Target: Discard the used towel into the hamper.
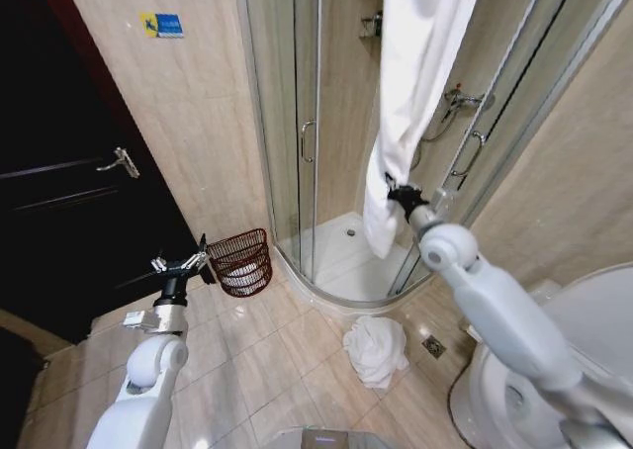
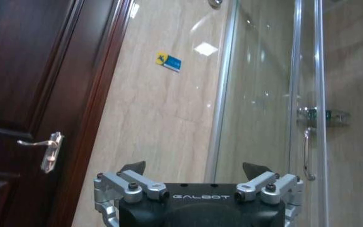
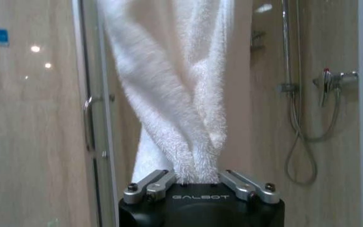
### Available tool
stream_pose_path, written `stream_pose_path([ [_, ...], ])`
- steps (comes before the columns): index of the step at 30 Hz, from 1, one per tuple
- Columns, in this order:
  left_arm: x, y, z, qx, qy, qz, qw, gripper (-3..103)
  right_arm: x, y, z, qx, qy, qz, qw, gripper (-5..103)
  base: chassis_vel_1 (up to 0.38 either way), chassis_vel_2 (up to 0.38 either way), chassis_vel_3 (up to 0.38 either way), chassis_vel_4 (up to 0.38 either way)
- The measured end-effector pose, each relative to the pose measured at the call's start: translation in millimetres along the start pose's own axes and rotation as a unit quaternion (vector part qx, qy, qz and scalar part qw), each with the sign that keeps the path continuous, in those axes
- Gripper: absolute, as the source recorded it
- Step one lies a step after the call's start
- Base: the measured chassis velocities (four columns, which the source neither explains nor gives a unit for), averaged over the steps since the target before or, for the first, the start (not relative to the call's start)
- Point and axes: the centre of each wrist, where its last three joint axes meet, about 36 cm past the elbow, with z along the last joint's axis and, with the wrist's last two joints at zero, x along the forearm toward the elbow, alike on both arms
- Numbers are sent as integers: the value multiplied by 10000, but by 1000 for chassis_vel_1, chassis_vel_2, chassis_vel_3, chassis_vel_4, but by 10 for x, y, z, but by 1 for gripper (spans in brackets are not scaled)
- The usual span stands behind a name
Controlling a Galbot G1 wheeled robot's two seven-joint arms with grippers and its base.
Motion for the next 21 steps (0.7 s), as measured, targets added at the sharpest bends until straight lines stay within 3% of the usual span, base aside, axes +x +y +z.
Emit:
stream_pose_path([
  [4,-30,-23,-33,-59,-11,51,10000,100,358,-1,418,-17,251,52,9997,9,0,0,0,0],
  [13,-23,-78,-13,-97,47,140,9998,100,748,88,814,-200,320,165,9992,9,0,0,0,0],
  [21,-16,-119,-11,-55,65,180,9998,100,1029,206,854,-220,188,248,9993,9,0,0,0,0],
])
